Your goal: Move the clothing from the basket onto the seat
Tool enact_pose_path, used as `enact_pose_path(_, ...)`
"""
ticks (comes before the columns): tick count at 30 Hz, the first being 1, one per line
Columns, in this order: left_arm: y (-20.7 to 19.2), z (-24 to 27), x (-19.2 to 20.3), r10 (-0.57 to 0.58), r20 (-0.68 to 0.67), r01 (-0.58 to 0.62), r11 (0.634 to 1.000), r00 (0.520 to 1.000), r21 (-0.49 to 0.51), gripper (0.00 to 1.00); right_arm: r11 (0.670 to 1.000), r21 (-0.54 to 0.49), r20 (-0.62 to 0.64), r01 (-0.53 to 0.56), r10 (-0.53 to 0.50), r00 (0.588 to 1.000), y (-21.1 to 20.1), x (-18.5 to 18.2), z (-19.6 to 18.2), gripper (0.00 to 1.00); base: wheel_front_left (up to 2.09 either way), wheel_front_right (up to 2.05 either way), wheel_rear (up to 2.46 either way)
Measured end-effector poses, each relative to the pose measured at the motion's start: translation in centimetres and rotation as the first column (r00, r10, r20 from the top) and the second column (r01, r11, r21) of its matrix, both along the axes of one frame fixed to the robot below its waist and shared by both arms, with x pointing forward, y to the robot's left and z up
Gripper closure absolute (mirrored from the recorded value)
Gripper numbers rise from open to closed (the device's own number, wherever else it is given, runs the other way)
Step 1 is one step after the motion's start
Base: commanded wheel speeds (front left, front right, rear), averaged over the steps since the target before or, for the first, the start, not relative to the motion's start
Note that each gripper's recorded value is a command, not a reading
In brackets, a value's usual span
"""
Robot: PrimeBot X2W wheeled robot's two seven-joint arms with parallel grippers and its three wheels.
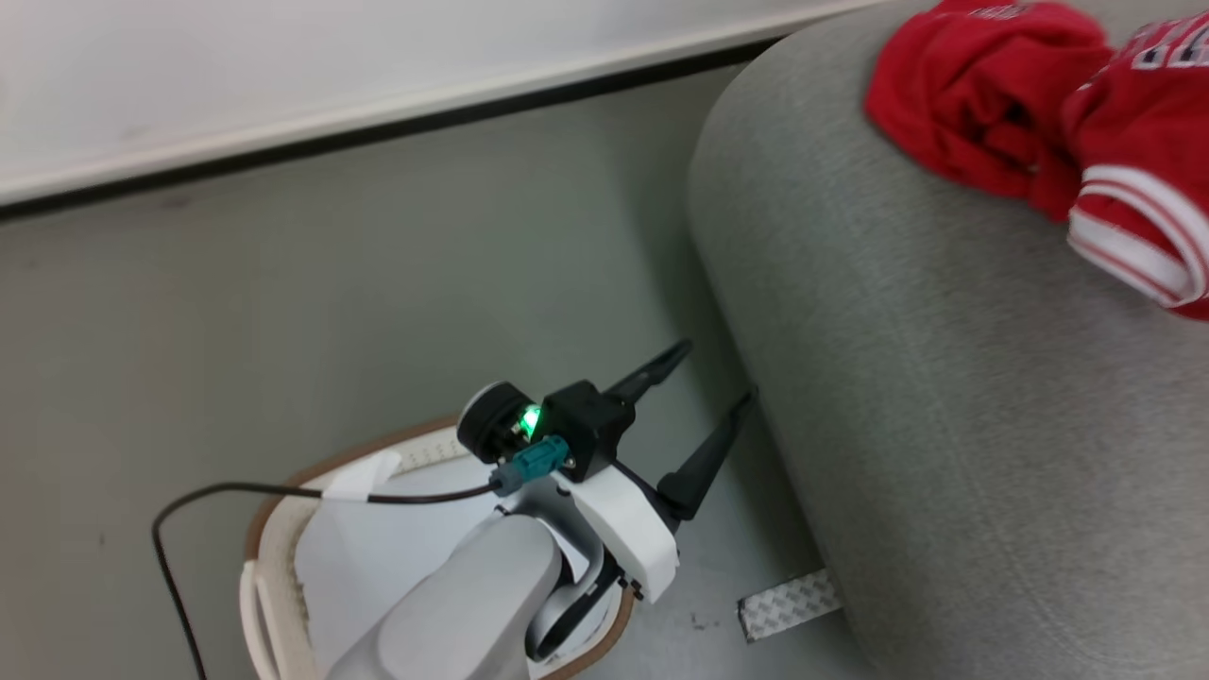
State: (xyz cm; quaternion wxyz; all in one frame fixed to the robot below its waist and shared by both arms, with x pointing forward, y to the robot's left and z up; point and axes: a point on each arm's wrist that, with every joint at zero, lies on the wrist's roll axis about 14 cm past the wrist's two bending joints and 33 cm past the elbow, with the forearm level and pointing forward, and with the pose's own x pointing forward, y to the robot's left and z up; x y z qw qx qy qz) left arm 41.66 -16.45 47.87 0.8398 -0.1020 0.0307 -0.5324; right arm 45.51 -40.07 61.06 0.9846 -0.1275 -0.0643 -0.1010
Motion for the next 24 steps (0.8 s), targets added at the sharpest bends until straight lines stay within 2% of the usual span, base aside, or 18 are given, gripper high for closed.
enact_pose_path(3,1.2,-1.5,1.6,0.044,-0.029,-0.043,0.999,0.999,0.011,0.0,1.0,-0.01,-0.09,0.025,-0.026,0.996,-1.2,1.8,-2.9,1.0,0.0,0.0,0.0)
enact_pose_path(6,2.4,-3.5,2.7,0.084,-0.063,-0.082,0.996,0.994,0.034,0.0,0.999,-0.01,-0.258,0.032,-0.033,0.965,-1.3,3.1,-8.6,1.0,0.0,0.0,0.0)
enact_pose_path(9,3.6,-5.0,3.6,0.12,-0.088,-0.116,0.992,0.989,0.048,0.0,0.998,-0.017,-0.442,0.056,-0.058,0.895,-1.9,3.4,-14.0,1.0,0.0,0.0,0.0)
enact_pose_path(13,5.2,-6.5,4.7,0.169,-0.11,-0.162,0.984,0.979,0.068,0.0,0.994,0.016,-0.61,0.112,-0.079,0.788,-2.1,2.9,-19.3,1.0,0.0,0.0,0.0)
enact_pose_path(17,6.1,-7.3,5.1,0.2,-0.121,-0.191,0.978,0.972,0.084,0.0,0.988,0.058,-0.667,0.144,-0.069,0.741,-1.6,2.7,-21.4,0.93,0.0,0.0,0.0)
enact_pose_path(19,6.2,-7.0,5.2,0.206,-0.116,-0.198,0.977,0.972,0.079,0.0,0.988,0.068,-0.668,0.141,-0.06,0.741,-1.4,2.6,-21.2,0.77,0.0,0.0,0.0)
enact_pose_path(20,6.1,-6.9,5.1,0.206,-0.114,-0.198,0.977,0.972,0.079,0.0,0.988,0.068,-0.667,0.137,-0.057,0.743,-1.3,2.6,-20.9,0.6,0.0,0.0,0.0)
enact_pose_path(21,6.2,-6.8,5.1,0.209,-0.114,-0.201,0.976,0.971,0.078,0.0,0.989,0.068,-0.663,0.131,-0.053,0.747,-1.2,2.6,-20.6,0.22,0.0,0.0,0.0)
enact_pose_path(22,6.2,-6.7,5.0,0.211,-0.117,-0.203,0.976,0.97,0.078,0.0,0.99,0.064,-0.661,0.122,-0.05,0.749,-1.1,2.4,-20.3,0.0,0.0,0.0,0.0)
enact_pose_path(24,6.3,-6.6,4.8,0.218,-0.125,-0.209,0.974,0.968,0.081,0.0,0.991,0.065,-0.662,0.119,-0.046,0.748,-0.9,1.9,-19.9,0.0,0.0,0.0,0.0)
